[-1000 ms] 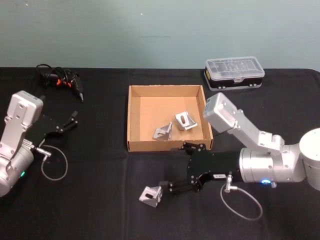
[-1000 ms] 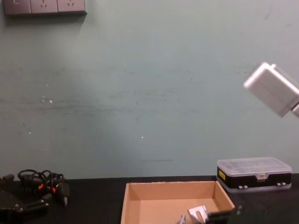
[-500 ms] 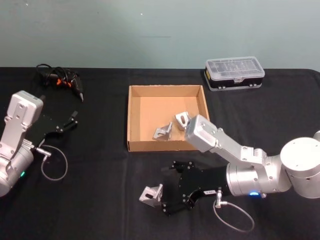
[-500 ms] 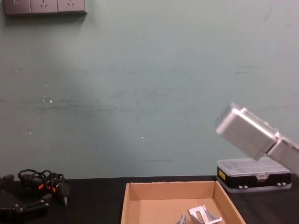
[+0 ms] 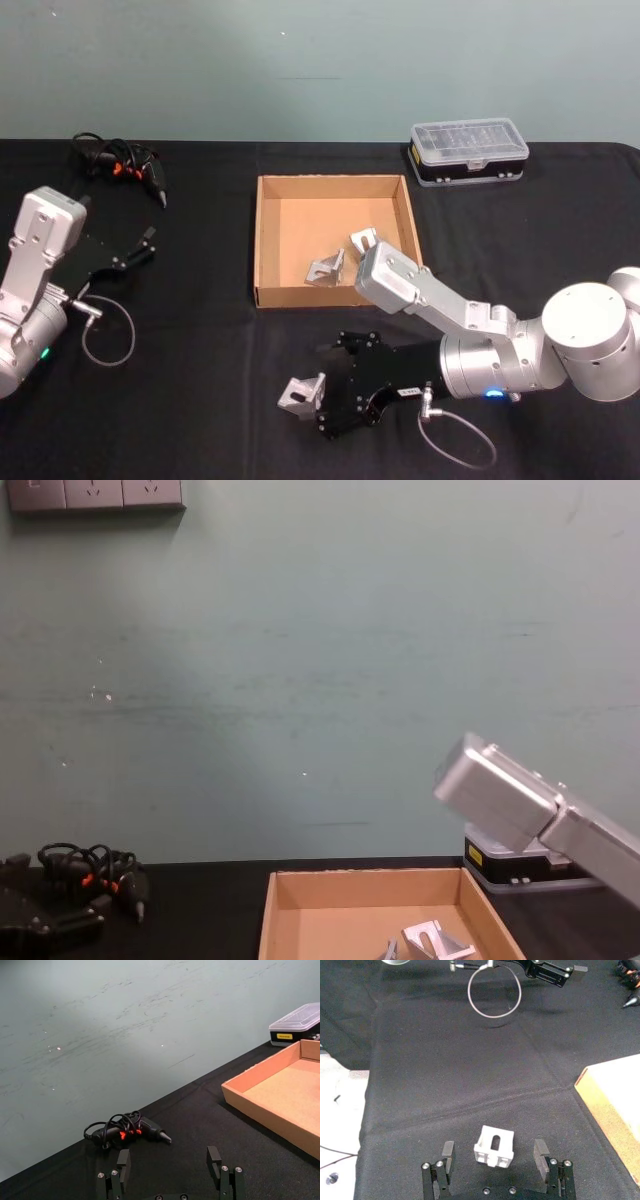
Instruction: Use one hand to pick up the angle iron from the table and place it into the box.
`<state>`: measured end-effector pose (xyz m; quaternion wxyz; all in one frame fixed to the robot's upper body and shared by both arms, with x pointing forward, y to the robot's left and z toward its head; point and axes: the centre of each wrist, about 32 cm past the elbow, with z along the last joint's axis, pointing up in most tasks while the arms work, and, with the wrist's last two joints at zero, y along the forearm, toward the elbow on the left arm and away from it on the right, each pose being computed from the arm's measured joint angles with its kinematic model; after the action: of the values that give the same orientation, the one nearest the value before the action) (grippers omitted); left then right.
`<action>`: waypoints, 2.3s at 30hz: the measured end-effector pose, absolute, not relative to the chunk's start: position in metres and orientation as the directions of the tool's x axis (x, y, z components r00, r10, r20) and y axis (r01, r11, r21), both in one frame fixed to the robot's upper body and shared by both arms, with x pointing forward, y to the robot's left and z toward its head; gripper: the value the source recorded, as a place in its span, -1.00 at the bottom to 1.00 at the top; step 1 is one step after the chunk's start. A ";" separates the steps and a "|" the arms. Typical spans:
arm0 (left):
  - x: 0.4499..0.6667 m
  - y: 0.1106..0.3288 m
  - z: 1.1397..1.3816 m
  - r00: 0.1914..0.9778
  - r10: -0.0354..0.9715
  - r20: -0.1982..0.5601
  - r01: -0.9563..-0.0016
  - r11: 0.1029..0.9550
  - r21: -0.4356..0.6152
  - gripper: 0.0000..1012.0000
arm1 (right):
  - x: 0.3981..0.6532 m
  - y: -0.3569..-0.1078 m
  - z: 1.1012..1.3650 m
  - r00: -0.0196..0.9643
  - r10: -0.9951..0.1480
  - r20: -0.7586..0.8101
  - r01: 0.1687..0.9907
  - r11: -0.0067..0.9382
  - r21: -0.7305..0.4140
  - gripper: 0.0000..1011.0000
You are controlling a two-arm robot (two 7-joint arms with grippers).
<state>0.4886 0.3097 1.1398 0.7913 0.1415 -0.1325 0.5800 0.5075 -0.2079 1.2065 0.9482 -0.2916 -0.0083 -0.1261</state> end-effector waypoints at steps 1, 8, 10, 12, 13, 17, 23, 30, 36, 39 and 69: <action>0.489 0.310 1.140 0.292 0.880 0.374 -0.955 0.287 0.070 0.98 | 0.508 -0.208 1.206 0.968 -0.235 0.088 0.244 0.798 -0.552 0.98; 0.489 0.310 1.140 0.292 0.880 0.374 -0.955 0.287 0.070 0.98 | 0.510 -0.206 1.203 0.968 -0.238 0.083 0.243 0.792 -0.560 0.98; 0.489 0.310 1.140 0.292 0.880 0.374 -0.955 0.287 0.070 0.98 | 0.510 -0.206 1.203 0.968 -0.237 0.083 0.242 0.792 -0.561 0.98; 0.489 0.310 1.140 0.292 0.880 0.374 -0.955 0.287 0.070 0.98 | 0.511 -0.206 1.202 0.968 -0.237 0.080 0.240 0.792 -0.562 0.98; 0.489 0.310 1.140 0.292 0.880 0.374 -0.955 0.287 0.070 0.98 | 0.511 -0.206 1.202 0.968 -0.237 0.080 0.240 0.792 -0.562 0.98; 0.489 0.310 1.140 0.292 0.880 0.374 -0.955 0.287 0.070 0.98 | 0.510 -0.206 1.202 0.969 -0.235 0.077 0.237 0.792 -0.562 0.92; 0.489 0.310 1.140 0.292 0.880 0.374 -0.955 0.287 0.070 0.98 | 0.510 -0.204 1.201 0.971 -0.227 0.075 0.229 0.794 -0.563 0.66; 0.489 0.310 1.140 0.292 0.880 0.374 -0.955 0.287 0.070 0.98 | 0.509 -0.202 1.201 0.975 -0.210 0.079 0.217 0.798 -0.562 0.29; 0.489 0.310 1.140 0.292 0.880 0.374 -0.955 0.287 0.070 0.98 | 0.510 -0.202 1.201 0.975 -0.205 0.083 0.215 0.800 -0.561 -0.06; 0.489 0.310 1.140 0.292 0.880 0.374 -0.955 0.287 0.070 0.98 | 0.509 -0.202 1.201 0.975 -0.204 0.085 0.216 0.800 -0.560 -0.08; 0.489 0.310 1.140 0.292 0.880 0.374 -0.955 0.287 0.070 0.98 | 0.519 -0.233 1.283 0.786 -0.547 0.289 0.614 0.746 -0.258 -0.08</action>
<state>0.4886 0.3097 1.1398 0.7913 0.1415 -0.1325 0.5799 0.5188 -0.2326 1.2829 0.9291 -0.1716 -0.0980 -0.3124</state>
